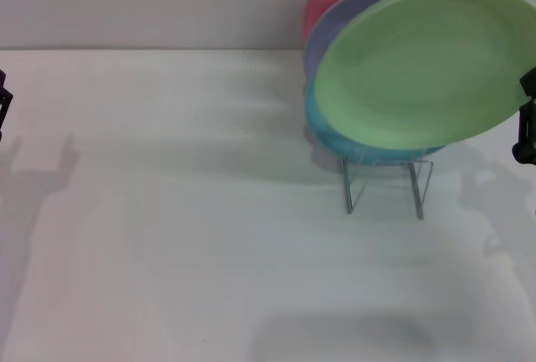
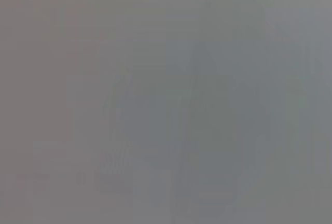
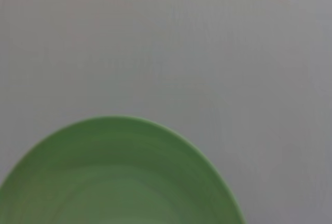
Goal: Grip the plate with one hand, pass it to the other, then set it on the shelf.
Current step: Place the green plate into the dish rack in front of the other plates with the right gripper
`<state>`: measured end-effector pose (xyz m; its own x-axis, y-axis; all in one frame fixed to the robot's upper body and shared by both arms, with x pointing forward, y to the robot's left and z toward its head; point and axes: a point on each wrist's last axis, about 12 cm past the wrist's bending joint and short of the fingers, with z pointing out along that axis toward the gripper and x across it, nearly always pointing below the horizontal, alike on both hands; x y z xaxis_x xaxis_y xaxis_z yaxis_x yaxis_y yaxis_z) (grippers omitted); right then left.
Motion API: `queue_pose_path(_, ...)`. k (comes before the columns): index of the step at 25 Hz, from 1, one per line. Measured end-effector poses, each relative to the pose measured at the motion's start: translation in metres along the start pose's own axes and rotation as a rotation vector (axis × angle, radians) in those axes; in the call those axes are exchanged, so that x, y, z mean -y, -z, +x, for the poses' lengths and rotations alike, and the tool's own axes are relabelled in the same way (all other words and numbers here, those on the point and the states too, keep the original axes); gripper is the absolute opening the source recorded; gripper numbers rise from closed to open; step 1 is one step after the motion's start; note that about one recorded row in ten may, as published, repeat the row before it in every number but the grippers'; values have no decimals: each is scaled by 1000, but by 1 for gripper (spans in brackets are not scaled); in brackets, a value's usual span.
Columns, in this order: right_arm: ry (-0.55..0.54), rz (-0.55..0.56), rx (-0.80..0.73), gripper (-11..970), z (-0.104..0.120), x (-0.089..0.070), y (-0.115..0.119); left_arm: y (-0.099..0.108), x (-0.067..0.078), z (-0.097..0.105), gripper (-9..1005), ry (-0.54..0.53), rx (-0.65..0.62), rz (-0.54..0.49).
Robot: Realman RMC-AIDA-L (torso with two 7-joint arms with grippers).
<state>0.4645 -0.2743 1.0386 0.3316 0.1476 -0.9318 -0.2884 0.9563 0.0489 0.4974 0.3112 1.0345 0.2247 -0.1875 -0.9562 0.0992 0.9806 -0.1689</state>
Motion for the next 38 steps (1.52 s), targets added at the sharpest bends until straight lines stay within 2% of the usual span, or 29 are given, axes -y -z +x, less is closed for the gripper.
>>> queue_pose_path(38, 25, 17, -94, 31, 11, 0, 6, 9, -1, -4, 808, 16, 31, 5)
